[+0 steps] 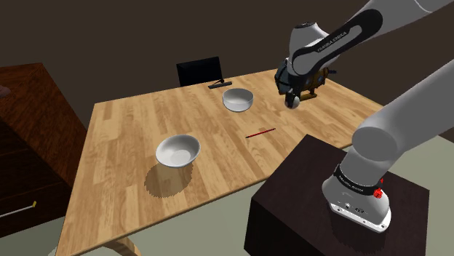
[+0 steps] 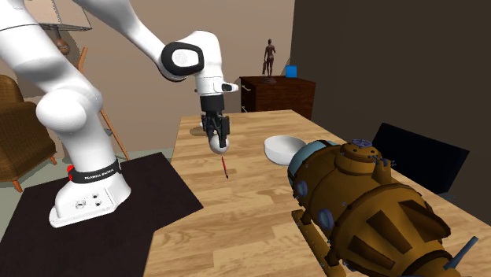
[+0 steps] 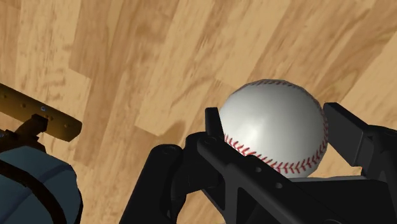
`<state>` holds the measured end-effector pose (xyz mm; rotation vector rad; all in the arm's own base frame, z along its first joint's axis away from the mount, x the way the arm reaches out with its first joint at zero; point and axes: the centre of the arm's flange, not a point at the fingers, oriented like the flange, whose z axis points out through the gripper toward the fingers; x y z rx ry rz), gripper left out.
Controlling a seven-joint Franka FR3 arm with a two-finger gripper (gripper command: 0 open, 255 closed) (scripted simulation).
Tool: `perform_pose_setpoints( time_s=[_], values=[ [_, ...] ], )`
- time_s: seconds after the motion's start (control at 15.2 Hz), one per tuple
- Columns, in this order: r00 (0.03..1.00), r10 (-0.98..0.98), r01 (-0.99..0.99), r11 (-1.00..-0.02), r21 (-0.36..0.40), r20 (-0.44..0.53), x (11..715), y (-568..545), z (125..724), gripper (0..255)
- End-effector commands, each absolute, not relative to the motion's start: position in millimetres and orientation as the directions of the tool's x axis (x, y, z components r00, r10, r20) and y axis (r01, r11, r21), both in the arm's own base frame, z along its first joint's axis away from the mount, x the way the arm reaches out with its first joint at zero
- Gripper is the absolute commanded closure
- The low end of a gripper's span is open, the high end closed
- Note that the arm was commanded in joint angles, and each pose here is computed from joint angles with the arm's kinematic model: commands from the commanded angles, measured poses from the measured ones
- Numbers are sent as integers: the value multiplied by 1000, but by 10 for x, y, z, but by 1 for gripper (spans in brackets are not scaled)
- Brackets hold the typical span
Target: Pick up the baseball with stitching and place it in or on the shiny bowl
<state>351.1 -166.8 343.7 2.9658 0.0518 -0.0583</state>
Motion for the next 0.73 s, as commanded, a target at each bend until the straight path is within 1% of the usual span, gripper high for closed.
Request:
perform_pose_setpoints(
  time_s=[0.0,0.66],
  values=[
    [999,31,38,-984,173,-42,3507,-1667,3514,255],
    [999,31,38,-984,173,-42,4827,-1677,3539,255]
  ],
)
